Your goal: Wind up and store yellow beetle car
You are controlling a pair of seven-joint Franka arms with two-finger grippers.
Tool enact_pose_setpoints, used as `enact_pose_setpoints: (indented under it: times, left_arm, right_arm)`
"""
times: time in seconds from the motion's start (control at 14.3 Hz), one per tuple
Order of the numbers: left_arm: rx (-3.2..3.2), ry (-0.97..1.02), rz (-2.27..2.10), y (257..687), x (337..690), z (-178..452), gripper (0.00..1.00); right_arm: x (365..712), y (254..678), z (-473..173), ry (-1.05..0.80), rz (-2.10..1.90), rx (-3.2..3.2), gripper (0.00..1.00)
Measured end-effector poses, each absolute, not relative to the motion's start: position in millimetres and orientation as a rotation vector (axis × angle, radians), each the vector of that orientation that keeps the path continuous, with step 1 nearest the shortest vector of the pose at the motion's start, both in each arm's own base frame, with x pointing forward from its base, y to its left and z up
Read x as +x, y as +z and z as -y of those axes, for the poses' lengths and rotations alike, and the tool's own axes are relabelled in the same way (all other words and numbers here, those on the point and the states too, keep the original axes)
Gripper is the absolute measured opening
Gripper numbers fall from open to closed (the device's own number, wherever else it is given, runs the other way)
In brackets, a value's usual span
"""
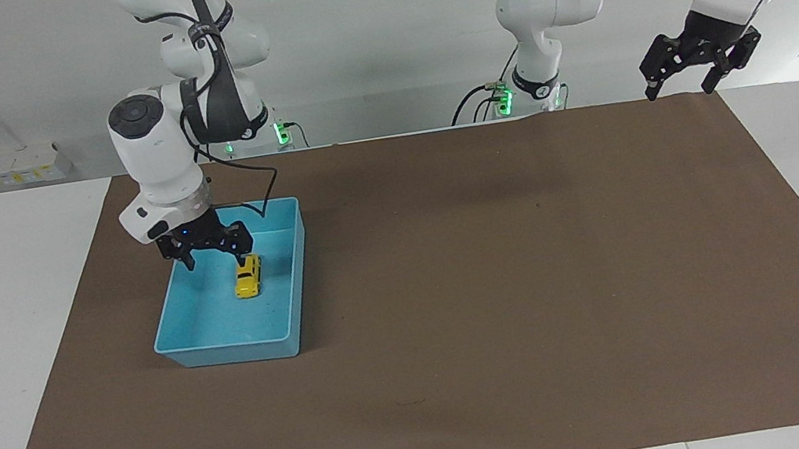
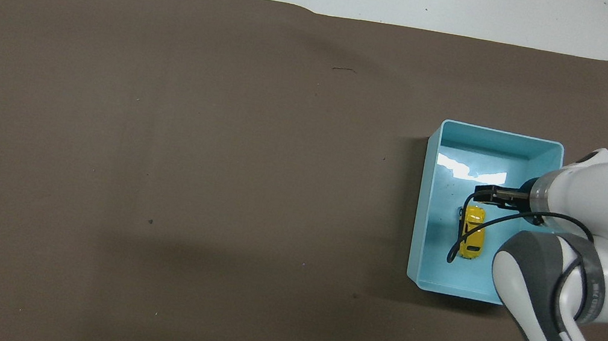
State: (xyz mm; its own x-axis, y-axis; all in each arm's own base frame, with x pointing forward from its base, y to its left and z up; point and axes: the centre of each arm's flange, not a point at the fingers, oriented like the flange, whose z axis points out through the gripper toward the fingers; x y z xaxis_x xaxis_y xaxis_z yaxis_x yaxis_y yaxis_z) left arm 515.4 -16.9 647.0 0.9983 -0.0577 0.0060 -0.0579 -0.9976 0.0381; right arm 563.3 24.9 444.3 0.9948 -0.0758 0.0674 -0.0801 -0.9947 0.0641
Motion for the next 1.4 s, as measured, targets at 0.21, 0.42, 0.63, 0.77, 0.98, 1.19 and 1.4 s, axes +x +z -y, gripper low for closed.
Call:
enact_pose_setpoints:
  times: [0.21,0.42,0.63,0.77,0.98,1.19,1.4]
  left_arm:
    - [3.102,0.008,0.090,647,515,17,1.00]
    - [3.102,0.008,0.090,647,515,17,1.00]
    - [3.102,0.008,0.090,647,515,17,1.00]
    - [3.102,0.008,0.090,647,515,17,1.00]
    - [3.102,0.008,0.090,647,515,17,1.00]
    - [3.102,0.008,0.089,647,515,17,1.00]
    - [3.102,0.008,0.089,647,515,17,1.00]
  right_arm:
    - [571,489,-16,0.060,0.152,3.063,1.00]
    - [570,535,-16,0.019,0.166,3.057,1.00]
    - [560,578,-22,-0.010,0.170,3.068,1.00]
    - [551,606,-23,-0.035,0.176,3.071,1.00]
    - [540,641,-22,-0.072,0.188,3.075,1.00]
    - [539,650,-21,-0.058,0.194,3.094,1.00]
    - [539,649,-21,-0.059,0.194,3.094,1.00]
